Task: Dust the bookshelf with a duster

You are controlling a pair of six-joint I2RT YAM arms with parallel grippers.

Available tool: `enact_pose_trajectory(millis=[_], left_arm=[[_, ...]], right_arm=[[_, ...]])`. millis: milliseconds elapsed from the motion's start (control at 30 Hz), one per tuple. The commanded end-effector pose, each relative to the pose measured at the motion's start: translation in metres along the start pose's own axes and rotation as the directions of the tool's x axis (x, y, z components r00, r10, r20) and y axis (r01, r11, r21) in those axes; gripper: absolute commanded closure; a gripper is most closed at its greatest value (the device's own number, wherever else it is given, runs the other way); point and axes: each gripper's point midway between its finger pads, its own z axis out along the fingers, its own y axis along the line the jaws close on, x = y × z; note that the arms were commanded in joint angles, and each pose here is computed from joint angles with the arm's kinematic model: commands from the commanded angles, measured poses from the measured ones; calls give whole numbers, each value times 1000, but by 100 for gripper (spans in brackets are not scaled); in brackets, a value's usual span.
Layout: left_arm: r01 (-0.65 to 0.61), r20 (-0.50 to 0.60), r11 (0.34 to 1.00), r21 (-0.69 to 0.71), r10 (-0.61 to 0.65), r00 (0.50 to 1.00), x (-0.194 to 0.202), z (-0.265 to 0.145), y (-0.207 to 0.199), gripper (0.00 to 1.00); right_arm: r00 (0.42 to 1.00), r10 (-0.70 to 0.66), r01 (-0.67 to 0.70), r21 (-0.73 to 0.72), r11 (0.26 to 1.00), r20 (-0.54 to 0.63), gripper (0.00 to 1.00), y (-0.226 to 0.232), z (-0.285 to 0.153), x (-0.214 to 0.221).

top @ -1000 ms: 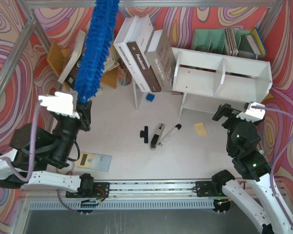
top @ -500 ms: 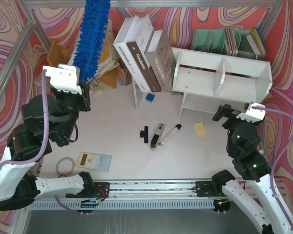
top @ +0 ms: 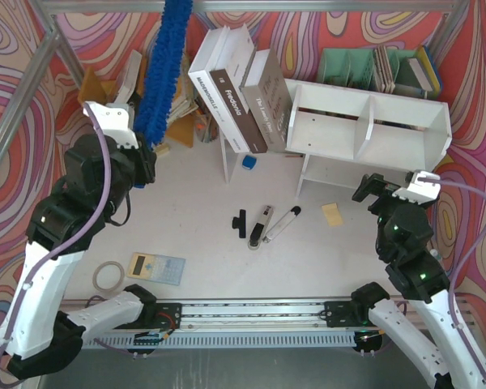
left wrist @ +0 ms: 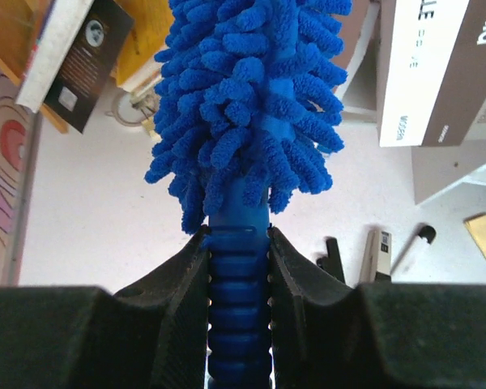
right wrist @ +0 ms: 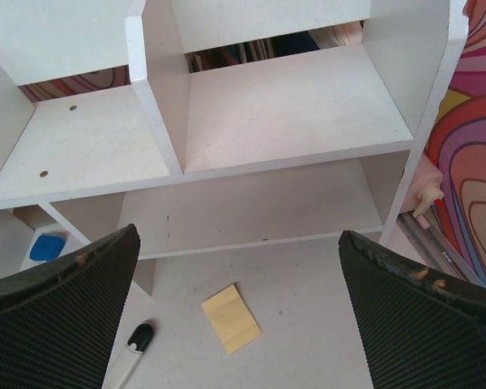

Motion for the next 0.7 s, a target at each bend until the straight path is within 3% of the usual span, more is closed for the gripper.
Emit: enact_pose_trajectory(millis=[0, 500, 667], left_arm=[[99, 31, 991, 93, -102, 994, 1, -7, -13, 100], [139, -101, 952, 271, -115, 988, 76, -6, -42, 100], [166, -161, 950, 264, -126, 979, 104, 6, -46, 100]], right_arm=[[1000, 7, -7, 2, 1000, 12, 1, 0, 1, -1], [1000, 2, -2, 4, 1000, 5, 1, 1, 2, 0], [1000, -3, 3, 6, 1000, -1, 1, 1, 3, 2]])
